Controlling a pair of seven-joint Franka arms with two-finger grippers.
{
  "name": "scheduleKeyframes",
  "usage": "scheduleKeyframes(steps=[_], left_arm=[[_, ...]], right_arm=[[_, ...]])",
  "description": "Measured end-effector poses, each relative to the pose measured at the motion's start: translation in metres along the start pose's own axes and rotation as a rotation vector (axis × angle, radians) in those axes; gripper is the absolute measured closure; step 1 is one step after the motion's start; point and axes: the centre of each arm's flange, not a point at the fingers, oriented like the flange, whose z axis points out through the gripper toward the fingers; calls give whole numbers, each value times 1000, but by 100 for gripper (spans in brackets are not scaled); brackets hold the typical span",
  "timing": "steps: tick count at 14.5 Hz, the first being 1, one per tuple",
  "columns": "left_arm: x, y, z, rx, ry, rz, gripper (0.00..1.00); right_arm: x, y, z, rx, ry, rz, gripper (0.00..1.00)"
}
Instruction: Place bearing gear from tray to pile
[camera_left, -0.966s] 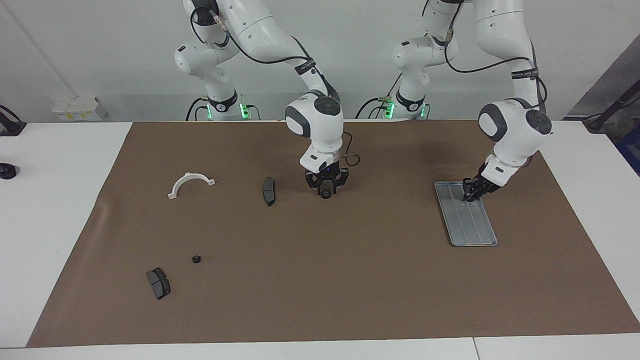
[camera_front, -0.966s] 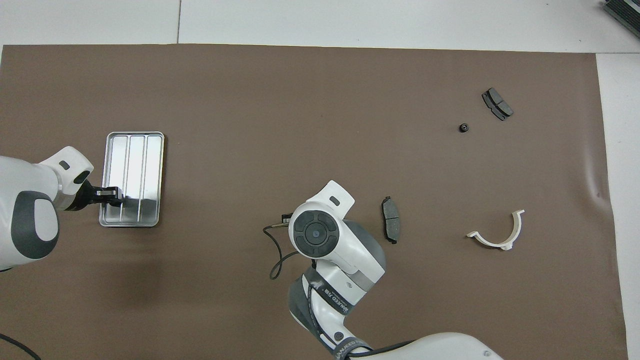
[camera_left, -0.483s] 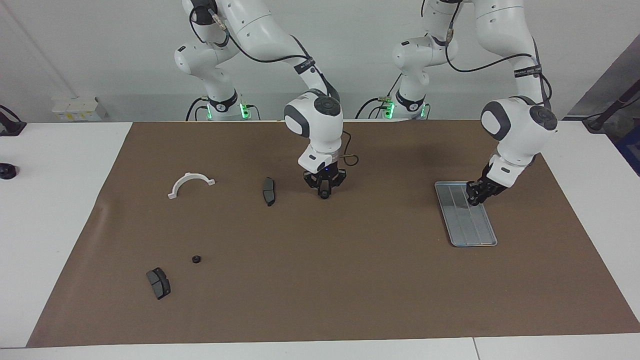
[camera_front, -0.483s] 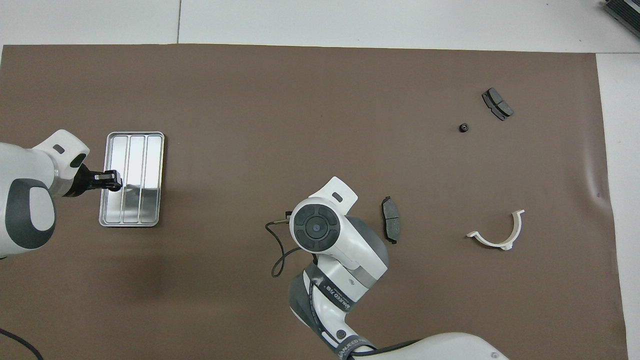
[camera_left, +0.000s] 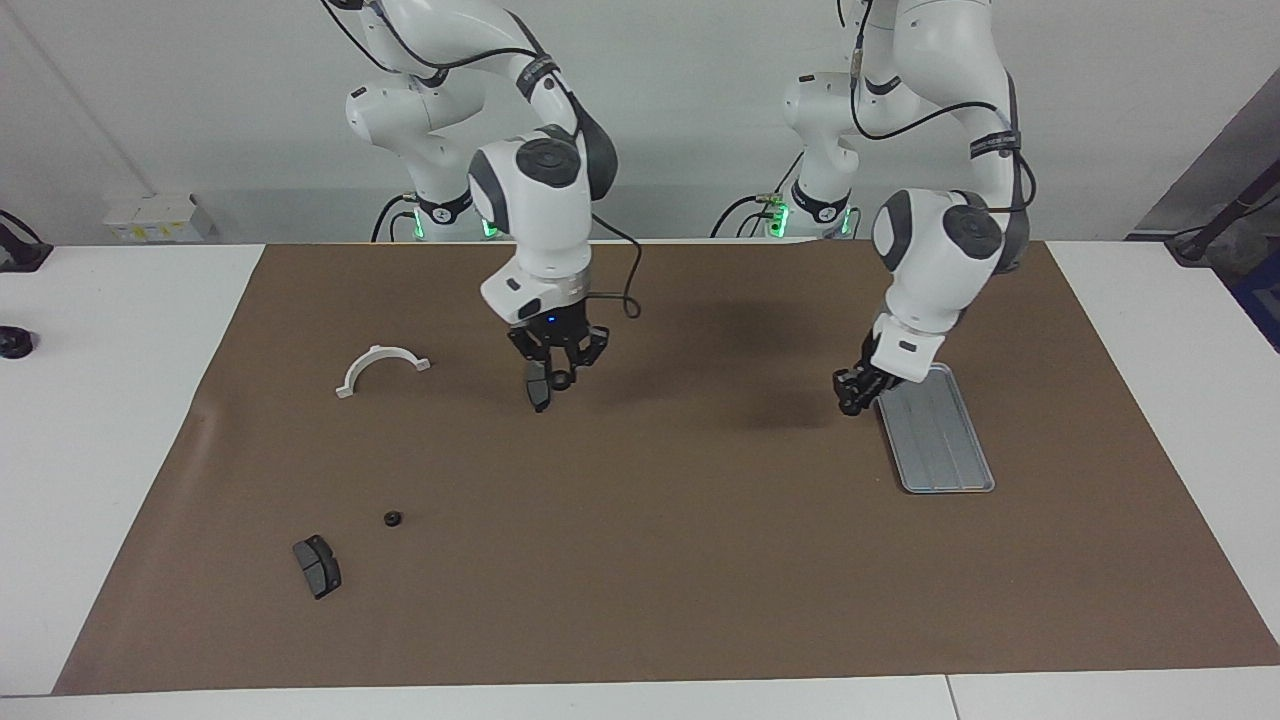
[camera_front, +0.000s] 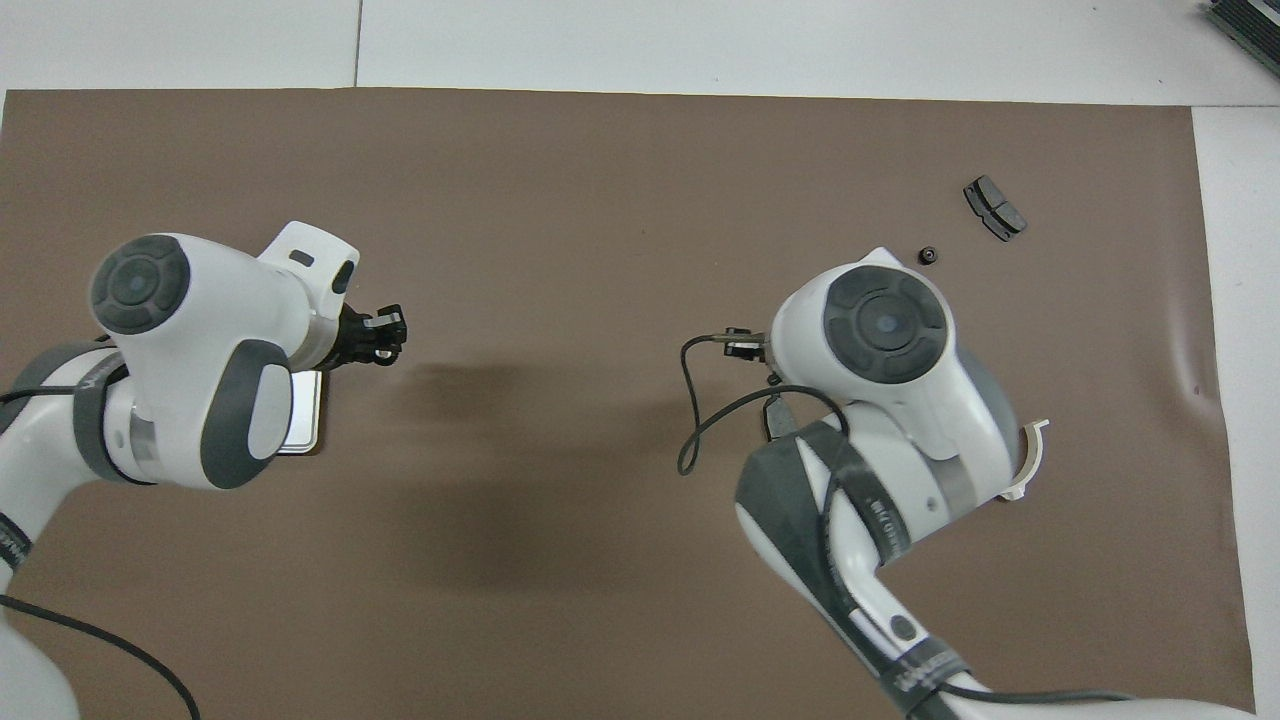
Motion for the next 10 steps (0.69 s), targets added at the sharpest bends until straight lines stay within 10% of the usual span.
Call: scheduleKeyframes(steps=[5, 10], left_arm=[[-71, 97, 7, -42, 23, 5, 66], [-110, 148, 33, -106, 69, 92, 66]], right_arm=[[60, 190, 22, -13, -41, -113, 66], [52, 261, 73, 15, -73, -127, 66]])
